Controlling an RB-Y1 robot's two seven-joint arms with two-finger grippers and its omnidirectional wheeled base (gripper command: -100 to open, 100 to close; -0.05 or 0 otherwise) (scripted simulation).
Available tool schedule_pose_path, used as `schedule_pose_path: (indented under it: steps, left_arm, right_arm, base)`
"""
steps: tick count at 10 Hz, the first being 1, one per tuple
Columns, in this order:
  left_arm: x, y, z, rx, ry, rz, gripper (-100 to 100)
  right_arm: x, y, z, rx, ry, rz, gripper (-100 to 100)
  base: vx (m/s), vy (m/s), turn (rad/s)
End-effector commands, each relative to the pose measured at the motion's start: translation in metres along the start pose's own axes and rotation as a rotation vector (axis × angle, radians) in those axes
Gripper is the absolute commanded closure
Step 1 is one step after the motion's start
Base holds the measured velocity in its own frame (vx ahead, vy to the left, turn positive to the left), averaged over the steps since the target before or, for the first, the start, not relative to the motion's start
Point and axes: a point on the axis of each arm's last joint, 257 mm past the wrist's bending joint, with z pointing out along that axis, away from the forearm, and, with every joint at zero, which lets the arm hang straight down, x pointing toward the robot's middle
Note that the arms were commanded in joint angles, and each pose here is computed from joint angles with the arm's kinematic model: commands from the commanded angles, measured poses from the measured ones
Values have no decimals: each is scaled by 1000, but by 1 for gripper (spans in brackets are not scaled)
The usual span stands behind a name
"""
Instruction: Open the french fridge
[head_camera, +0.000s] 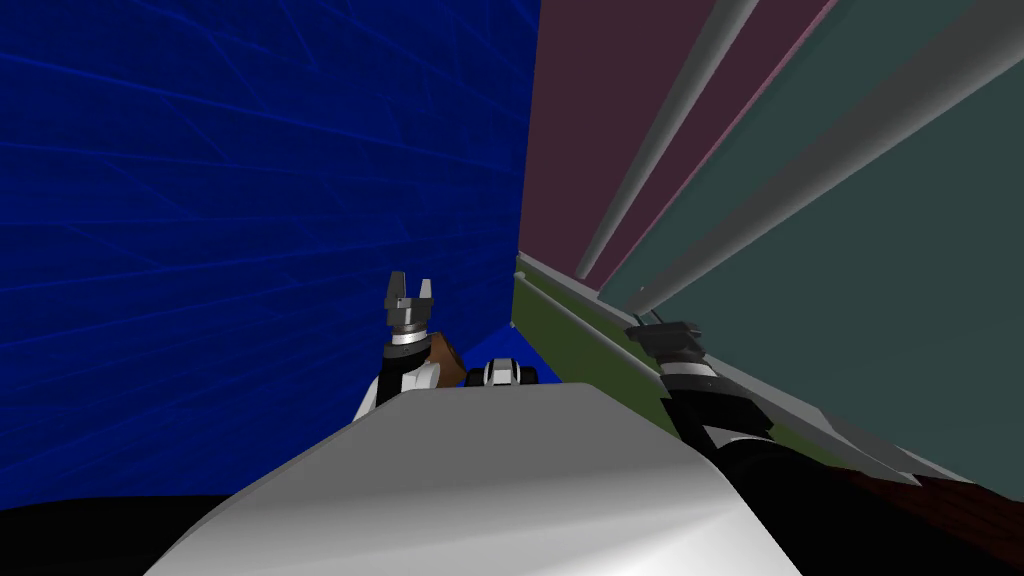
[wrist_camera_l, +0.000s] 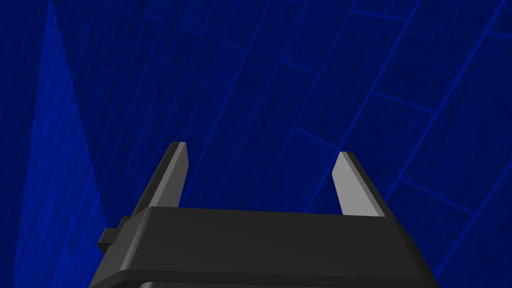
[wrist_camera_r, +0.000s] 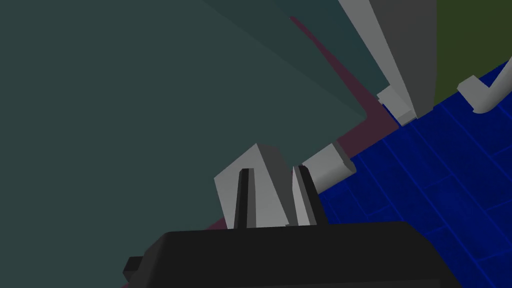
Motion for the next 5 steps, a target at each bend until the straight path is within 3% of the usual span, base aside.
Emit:
schedule_pose_path:
  steps: [1, 2, 5]
  left_arm:
    - [0, 0, 0, 0, 0, 0, 0]
    - [0, 0, 0, 0, 0, 0, 0]
    - [0, 0, 0, 0, 0, 0, 0]
  right_arm:
    - [-20, 15, 7, -61, -62, 8, 100]
    - [-20, 15, 7, -61, -62, 8, 100]
    - [-41, 32, 10, -132, -131, 17, 100]
  base:
    - [-190, -34, 82]
    - [-137, -14, 59]
    - [-178, -27, 66]
